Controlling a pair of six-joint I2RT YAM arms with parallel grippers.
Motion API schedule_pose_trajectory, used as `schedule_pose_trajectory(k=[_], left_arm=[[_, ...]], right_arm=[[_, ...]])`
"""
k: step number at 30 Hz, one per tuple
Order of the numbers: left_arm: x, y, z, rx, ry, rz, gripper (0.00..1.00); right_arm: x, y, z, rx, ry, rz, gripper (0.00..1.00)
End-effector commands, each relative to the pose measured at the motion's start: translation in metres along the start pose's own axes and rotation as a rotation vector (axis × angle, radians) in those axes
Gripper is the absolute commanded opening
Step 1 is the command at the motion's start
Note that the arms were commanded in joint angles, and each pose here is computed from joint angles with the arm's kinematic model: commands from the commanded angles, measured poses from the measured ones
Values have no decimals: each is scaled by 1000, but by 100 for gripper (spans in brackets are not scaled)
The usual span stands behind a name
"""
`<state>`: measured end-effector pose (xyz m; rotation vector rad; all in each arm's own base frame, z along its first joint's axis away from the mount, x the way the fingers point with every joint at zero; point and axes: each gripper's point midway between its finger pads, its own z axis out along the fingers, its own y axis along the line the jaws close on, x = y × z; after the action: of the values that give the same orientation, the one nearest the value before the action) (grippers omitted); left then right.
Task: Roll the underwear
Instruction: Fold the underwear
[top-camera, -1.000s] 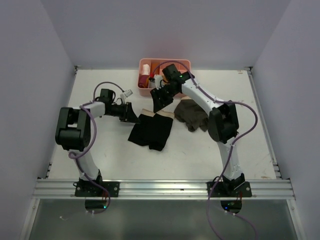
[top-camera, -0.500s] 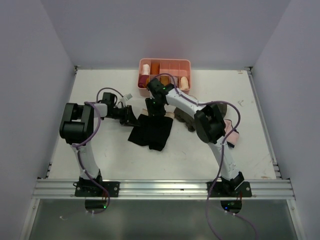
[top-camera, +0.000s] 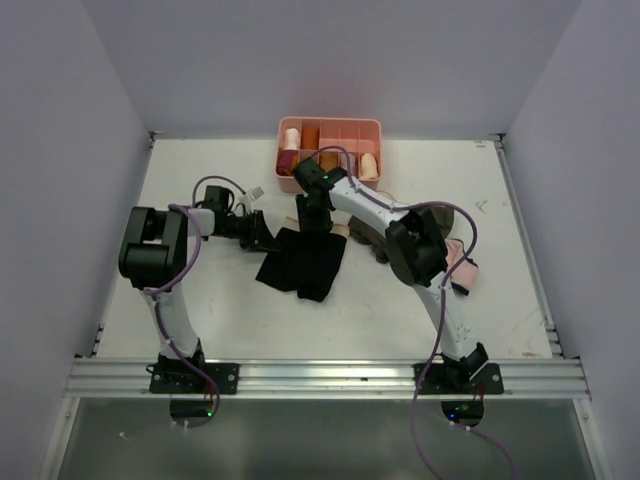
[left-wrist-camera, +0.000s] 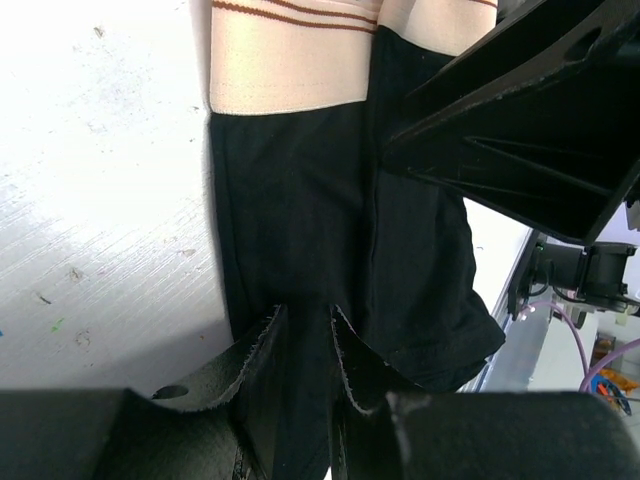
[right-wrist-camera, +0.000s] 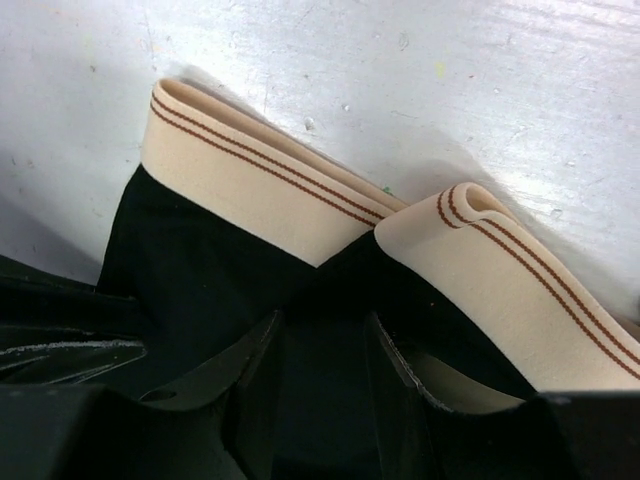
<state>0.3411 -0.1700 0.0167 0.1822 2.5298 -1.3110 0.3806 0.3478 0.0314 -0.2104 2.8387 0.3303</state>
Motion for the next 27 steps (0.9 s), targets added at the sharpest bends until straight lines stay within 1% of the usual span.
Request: schedule_pose_trajectory(k=[1,6,9,13,14,15,18,24,27], left_arm=[[6,29,4,-135,-12,22,26],[10,31,4,-148,-8,17,26],[11,31,5,-150,-6,21,26],[12,32,5,-158,-6,18,26],[12,33,5,-161,-6,19,26],[13,33,5,-162,-4,15,26],[14,35,5,-166,-4,11,26],[17,39,7,-175,2,0,26],[17,40,7,-182,4,-3,26]], right_arm=[[-14,6,-8,22,-56,24,41],[-17,14,-7,31,-80,8,40],[-14,12,2,45,-71,0,36],[-6,6,14,66,-40,-5,34],[-4,6,15,67,-36,-5,32],[-4,6,15,67,-36,-5,26],[-7,8,7,54,-49,-11,14],[-15,13,-14,32,-82,-15,3],[-19,14,-23,31,-99,-22,0]])
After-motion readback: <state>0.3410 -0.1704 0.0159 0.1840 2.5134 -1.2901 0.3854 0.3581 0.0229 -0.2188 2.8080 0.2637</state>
